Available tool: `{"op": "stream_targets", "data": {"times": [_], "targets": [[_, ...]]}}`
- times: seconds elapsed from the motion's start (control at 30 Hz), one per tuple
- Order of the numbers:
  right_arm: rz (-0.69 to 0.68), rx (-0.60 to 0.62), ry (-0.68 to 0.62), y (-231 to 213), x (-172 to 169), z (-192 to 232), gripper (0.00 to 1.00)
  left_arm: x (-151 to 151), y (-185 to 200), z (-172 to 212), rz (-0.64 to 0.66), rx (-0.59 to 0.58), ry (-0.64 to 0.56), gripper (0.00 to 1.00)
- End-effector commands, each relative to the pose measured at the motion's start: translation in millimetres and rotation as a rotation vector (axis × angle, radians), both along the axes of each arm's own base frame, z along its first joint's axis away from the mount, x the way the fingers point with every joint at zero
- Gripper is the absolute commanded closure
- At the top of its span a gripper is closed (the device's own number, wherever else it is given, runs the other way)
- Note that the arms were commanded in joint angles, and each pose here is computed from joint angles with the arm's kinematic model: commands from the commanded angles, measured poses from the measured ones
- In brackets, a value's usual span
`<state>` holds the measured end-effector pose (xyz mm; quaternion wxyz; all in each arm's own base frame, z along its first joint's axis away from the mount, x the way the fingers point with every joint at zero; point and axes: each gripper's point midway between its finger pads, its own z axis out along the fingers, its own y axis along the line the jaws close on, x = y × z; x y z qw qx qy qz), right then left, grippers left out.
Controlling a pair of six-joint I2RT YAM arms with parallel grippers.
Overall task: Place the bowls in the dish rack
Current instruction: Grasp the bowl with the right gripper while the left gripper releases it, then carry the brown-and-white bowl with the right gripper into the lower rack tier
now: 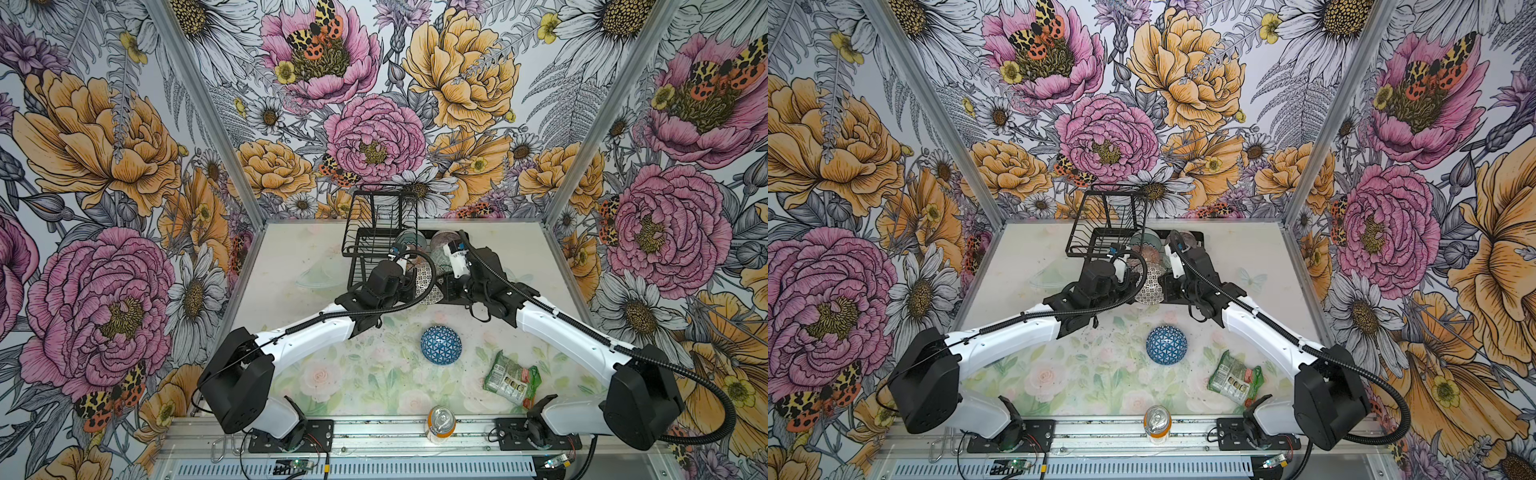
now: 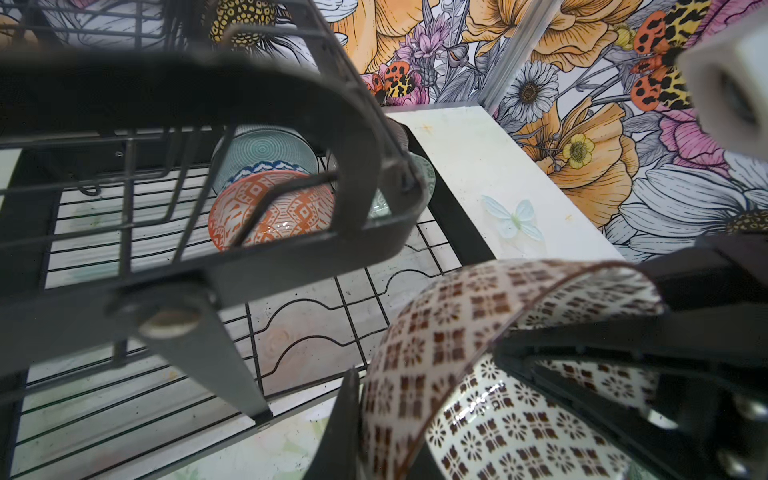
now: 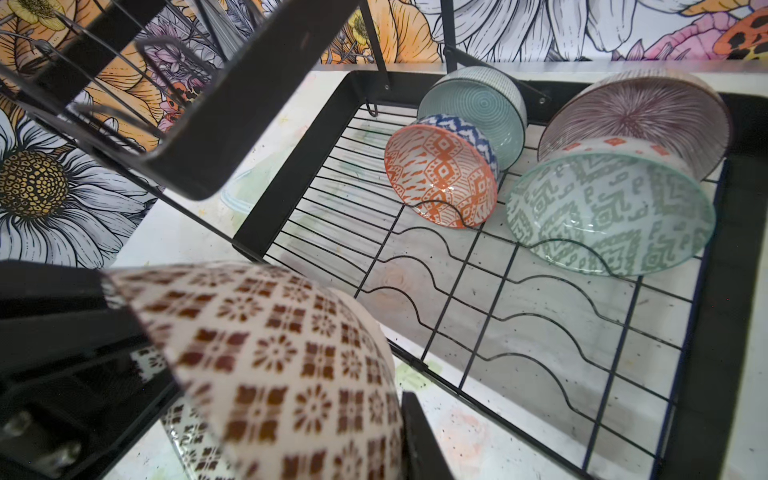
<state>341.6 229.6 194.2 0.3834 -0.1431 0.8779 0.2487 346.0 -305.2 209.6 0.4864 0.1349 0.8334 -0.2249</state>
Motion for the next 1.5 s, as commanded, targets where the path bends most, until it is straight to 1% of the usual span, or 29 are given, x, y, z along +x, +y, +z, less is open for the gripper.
{"op": "stream_targets", "data": {"times": [0.0, 0.13, 0.27, 0.3, 0.33, 0.37, 0.5, 0.57, 0.8, 0.93, 1.03, 1.13, 1.23, 1.33, 1.4, 1.47], "targets": [[0.067, 0.085, -0.062, 16, 1, 33, 1.0, -4, -19, 40, -0.087, -0.104, -0.074, 1.0], [0.065, 0.081, -0.067, 15, 1, 33, 1.0, -7, -17, 37, -0.093, -0.09, -0.064, 1.0], [0.058, 0.06, -0.079, 12, 2, 31, 1.0, -10, -14, 32, -0.109, -0.051, -0.049, 1.0], [0.054, 0.057, -0.083, 10, 2, 32, 1.0, -12, -13, 31, -0.119, -0.034, -0.047, 0.97], [0.054, 0.057, -0.088, 10, 2, 33, 1.0, -14, -11, 29, -0.128, -0.016, -0.046, 0.92], [0.053, 0.053, -0.092, 10, 2, 34, 1.0, -16, -9, 28, -0.132, 0.004, -0.042, 0.83], [0.045, 0.03, -0.121, 5, 3, 37, 1.0, -24, 6, 24, -0.142, 0.057, -0.025, 0.43], [0.04, 0.013, -0.137, 3, 6, 38, 1.0, -28, 14, 24, -0.143, 0.075, -0.023, 0.34], [0.008, -0.075, -0.204, -9, 17, 41, 1.0, -38, 39, 17, -0.123, 0.126, 0.007, 0.15], [-0.02, -0.137, -0.243, -18, 25, 42, 1.0, -41, 52, 16, -0.101, 0.131, 0.013, 0.08], [-0.058, -0.209, -0.299, -30, 32, 46, 1.0, -42, 60, 15, -0.088, 0.132, 0.021, 0.04], [-0.11, -0.296, -0.383, -44, 40, 52, 1.0, -42, 64, 12, -0.082, 0.13, 0.03, 0.01], [-0.144, -0.335, -0.489, -53, 44, 63, 1.0, -42, 66, 9, -0.081, 0.13, 0.041, 0.01], [-0.127, -0.377, -0.652, -54, 40, 74, 1.0, -41, 67, 7, -0.078, 0.131, 0.048, 0.01], [-0.11, -0.422, -0.797, -54, 35, 80, 1.0, -41, 68, 6, -0.077, 0.129, 0.052, 0.01], [-0.087, -0.476, -0.91, -52, 30, 84, 1.0, -40, 69, 5, -0.075, 0.132, 0.056, 0.01]]}}
